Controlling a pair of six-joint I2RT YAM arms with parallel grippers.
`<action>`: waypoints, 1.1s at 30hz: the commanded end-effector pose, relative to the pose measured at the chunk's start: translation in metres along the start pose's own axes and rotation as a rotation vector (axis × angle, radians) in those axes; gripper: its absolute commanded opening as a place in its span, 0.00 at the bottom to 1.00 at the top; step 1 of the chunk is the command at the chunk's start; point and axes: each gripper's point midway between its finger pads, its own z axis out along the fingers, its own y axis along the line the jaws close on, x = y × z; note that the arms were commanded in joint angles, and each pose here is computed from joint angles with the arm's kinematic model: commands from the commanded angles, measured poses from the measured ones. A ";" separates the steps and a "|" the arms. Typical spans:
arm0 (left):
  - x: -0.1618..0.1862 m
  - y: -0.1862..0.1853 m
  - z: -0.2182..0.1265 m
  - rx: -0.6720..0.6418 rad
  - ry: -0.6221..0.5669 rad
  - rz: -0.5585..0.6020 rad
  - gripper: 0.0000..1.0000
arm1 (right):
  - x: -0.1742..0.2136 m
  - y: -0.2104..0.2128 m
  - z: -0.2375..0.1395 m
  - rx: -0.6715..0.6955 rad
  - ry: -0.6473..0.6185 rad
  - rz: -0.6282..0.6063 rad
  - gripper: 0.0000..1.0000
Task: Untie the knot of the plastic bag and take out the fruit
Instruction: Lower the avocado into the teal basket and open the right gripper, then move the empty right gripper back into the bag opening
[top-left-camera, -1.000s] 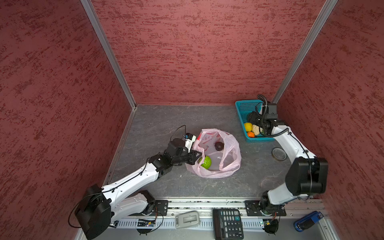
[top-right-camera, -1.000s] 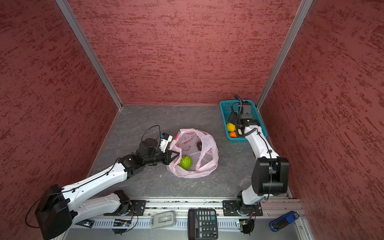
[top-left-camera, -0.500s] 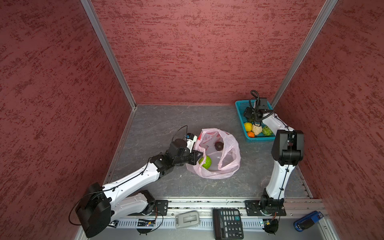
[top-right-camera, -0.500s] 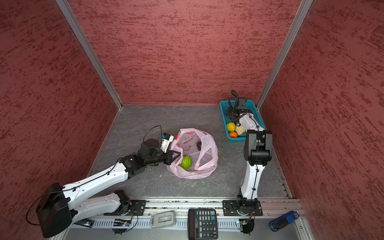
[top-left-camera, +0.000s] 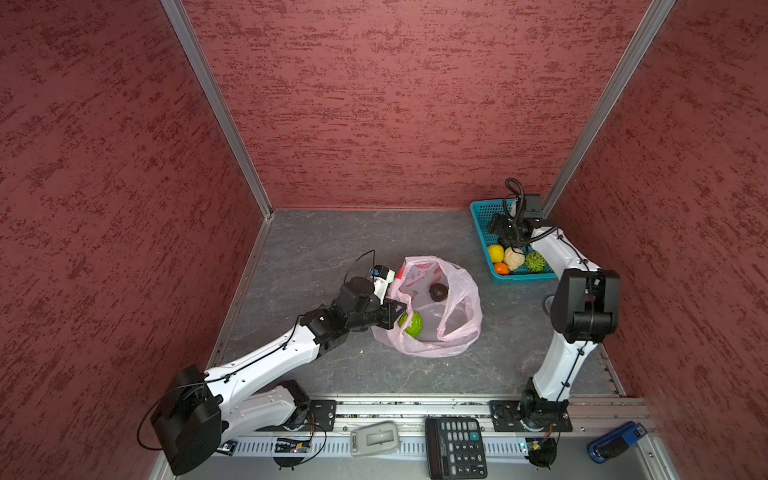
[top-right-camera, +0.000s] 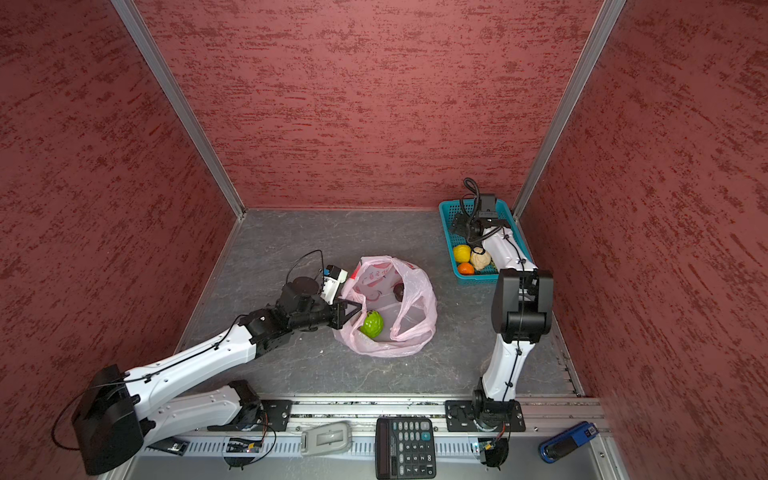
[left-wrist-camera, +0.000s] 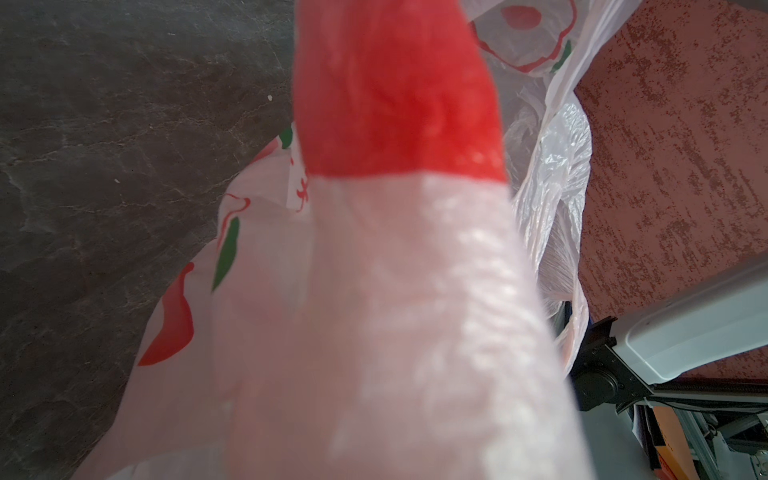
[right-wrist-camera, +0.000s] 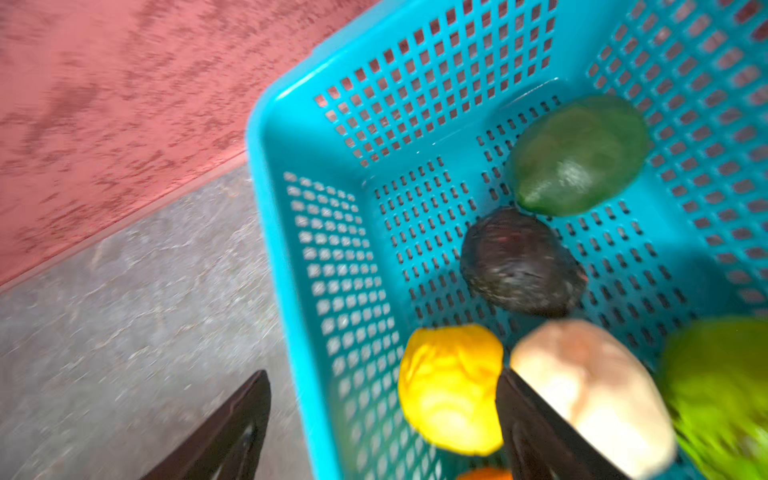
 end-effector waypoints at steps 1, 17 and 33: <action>-0.013 -0.015 -0.007 0.043 -0.041 0.037 0.00 | 0.008 0.036 -0.053 -0.091 -0.006 -0.033 0.87; -0.015 -0.023 -0.010 0.075 -0.021 0.069 0.00 | 0.160 0.163 -0.228 -0.450 0.198 -0.144 0.88; -0.017 -0.020 -0.014 0.085 -0.020 0.072 0.00 | 0.253 0.201 -0.214 -0.467 0.324 -0.165 0.87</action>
